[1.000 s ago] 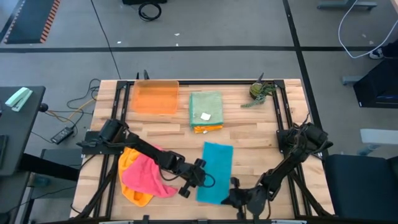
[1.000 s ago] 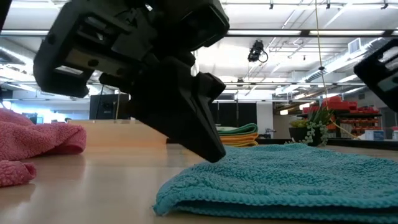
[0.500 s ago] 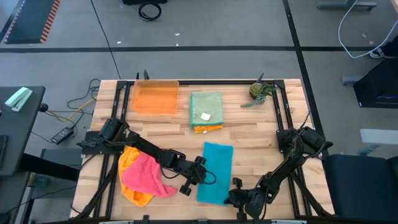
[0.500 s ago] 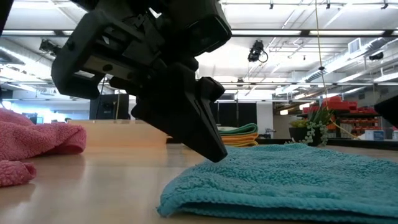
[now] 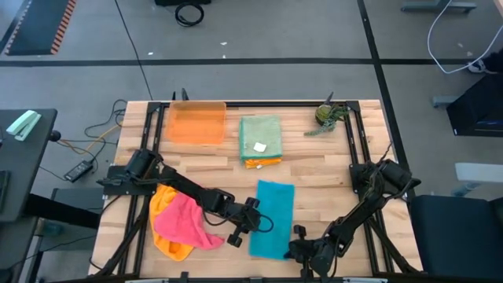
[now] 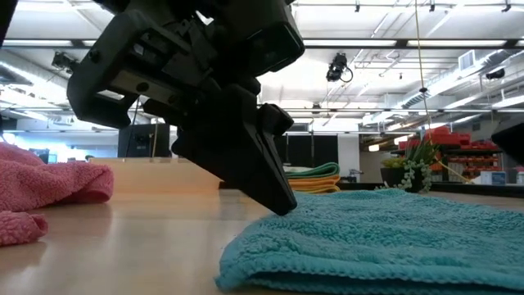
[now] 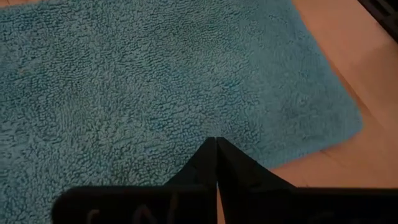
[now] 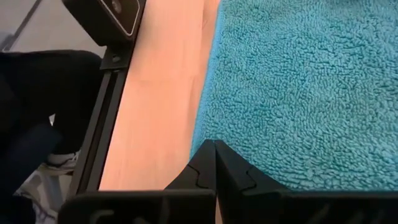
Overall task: Fold microfiber towels
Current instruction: Fold the blue towel
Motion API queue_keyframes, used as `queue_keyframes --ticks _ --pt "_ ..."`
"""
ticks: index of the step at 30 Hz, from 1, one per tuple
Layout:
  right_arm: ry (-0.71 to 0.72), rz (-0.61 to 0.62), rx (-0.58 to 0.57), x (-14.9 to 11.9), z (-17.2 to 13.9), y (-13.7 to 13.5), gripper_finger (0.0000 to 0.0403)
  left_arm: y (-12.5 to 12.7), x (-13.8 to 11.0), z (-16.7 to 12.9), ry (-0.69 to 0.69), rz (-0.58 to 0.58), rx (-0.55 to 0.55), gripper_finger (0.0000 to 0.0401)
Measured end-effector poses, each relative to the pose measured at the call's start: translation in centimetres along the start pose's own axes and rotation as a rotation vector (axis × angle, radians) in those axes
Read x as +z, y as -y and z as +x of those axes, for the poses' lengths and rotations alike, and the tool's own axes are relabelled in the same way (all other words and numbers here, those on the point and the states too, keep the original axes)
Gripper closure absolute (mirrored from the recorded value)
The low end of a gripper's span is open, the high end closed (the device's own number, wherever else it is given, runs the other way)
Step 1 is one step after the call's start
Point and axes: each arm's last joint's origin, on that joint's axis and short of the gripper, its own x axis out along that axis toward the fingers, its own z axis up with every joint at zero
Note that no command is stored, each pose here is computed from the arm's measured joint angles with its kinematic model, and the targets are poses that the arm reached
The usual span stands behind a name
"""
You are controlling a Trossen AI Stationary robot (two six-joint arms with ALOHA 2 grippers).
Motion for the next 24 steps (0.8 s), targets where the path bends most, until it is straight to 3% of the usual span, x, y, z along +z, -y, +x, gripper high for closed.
queue_keyframes --ticks 10,16,19,24 --pt "0.063 -0.048 0.050 3.1 -3.3 -0.6 0.0402 0.0 2.1 -3.7 0.046 0.028 0.022 0.0344" --pt "0.059 -0.115 0.058 2.8 -3.9 -1.1 0.0401 1.3 2.9 -5.1 0.067 0.055 0.002 0.0324" --pt "0.036 -0.196 0.041 2.4 -4.0 -1.0 0.0390 2.7 2.6 -4.6 0.057 0.150 -0.023 0.0315" --pt "0.027 -0.361 0.038 1.9 -3.9 -1.2 0.0332 5.1 1.9 -3.2 0.050 0.339 -0.062 0.0294"
